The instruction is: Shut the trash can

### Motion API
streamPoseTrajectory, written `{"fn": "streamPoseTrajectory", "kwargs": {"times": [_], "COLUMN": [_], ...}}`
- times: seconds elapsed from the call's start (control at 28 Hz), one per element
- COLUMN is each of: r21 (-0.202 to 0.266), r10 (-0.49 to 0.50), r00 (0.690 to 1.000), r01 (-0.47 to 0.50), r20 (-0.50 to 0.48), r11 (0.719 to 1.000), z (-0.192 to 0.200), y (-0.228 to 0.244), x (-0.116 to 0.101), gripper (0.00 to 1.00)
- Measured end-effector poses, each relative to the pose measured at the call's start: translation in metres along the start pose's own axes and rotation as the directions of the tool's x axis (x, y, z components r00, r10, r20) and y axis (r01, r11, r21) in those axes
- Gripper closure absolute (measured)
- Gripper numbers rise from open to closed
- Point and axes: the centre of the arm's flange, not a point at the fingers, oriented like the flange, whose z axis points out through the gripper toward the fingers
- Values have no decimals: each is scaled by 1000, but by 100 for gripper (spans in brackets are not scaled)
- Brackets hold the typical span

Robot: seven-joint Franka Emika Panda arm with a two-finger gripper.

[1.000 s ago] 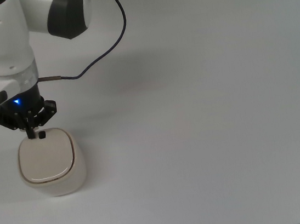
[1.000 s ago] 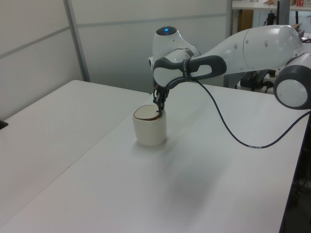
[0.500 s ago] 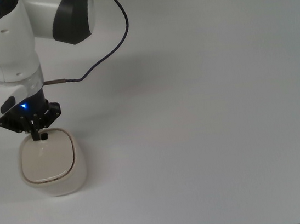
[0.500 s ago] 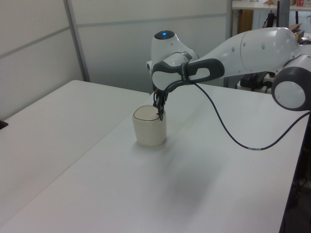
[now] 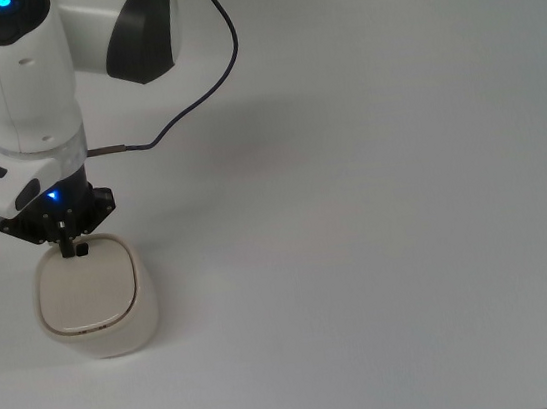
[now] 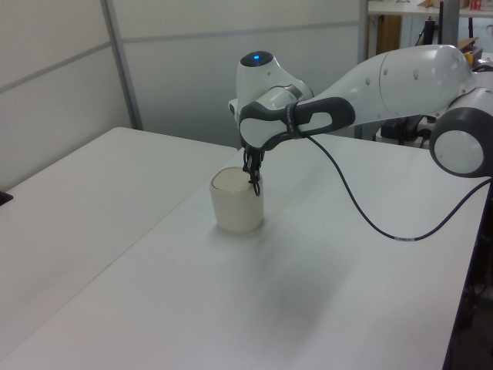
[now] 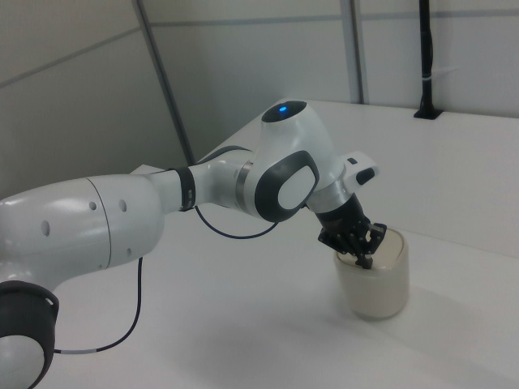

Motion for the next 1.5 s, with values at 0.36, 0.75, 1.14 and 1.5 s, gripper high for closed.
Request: {"fn": "streamPoseTrajectory", "kwargs": {"times": [0.36, 0.75, 1.14, 1.5], "r21": [52, 66, 98, 164], "r10": [106, 272, 264, 211], "r00": [993, 954, 964, 944], "r01": [-104, -265, -262, -257], "r20": [-47, -130, -12, 252], "r11": [993, 962, 960, 952], "z": [-16, -70, -114, -137], "y": [-1, 10, 10, -7], "x": [7, 15, -10, -44], "gripper": [91, 51, 7, 0]}}
